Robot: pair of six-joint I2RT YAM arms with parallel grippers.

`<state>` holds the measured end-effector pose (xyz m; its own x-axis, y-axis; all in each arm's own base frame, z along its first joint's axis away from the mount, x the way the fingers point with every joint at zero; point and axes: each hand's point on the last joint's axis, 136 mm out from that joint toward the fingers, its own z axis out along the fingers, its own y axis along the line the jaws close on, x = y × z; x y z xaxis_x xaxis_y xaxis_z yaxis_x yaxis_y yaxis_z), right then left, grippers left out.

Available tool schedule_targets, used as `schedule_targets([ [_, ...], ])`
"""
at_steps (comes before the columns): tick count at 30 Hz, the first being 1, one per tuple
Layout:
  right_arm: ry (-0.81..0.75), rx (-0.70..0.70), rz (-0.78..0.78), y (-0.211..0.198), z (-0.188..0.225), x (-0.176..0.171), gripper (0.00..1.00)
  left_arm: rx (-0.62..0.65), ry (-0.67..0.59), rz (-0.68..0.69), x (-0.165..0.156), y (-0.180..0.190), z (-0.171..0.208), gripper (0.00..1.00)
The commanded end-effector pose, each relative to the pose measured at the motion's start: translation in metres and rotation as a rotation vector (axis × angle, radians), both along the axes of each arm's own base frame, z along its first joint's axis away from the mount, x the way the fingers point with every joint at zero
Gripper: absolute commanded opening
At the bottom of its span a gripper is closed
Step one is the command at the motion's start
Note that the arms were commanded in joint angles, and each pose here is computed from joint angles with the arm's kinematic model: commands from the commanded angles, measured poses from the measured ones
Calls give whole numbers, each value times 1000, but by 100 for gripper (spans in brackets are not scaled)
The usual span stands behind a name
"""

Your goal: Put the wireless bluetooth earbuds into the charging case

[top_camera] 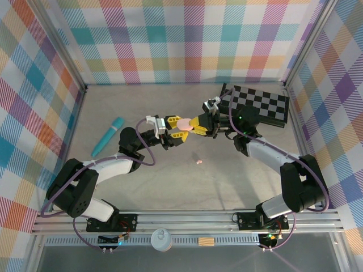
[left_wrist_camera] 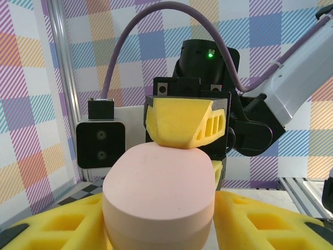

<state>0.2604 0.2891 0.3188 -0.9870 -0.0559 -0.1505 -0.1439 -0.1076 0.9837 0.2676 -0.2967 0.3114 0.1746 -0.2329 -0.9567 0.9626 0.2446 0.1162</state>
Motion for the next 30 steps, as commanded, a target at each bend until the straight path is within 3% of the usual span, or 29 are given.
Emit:
schedule_targets([
  [1, -58, 17, -1, -1, 9, -7, 6, -34, -77, -30, -7, 1, 21, 46],
  [7, -52, 19, -6, 0, 8, -6, 6, -32, -76, -35, -9, 1, 20, 41],
  [11, -61, 27, -6, 0, 13, -6, 6, -31, -75, -32, -8, 1, 19, 46],
  [23, -58, 30, -8, 1, 12, -5, 6, -22, -65, -38, -6, -1, 14, 46],
  [26, -53, 25, -8, 1, 11, -4, 7, -20, -64, -45, -6, -2, 14, 40],
  [27, -52, 22, -9, 1, 10, -4, 7, -20, -63, -47, -7, -2, 14, 38],
  [30, -48, 15, -14, 1, 8, -3, 24, -21, -66, -46, -7, -2, 14, 33],
])
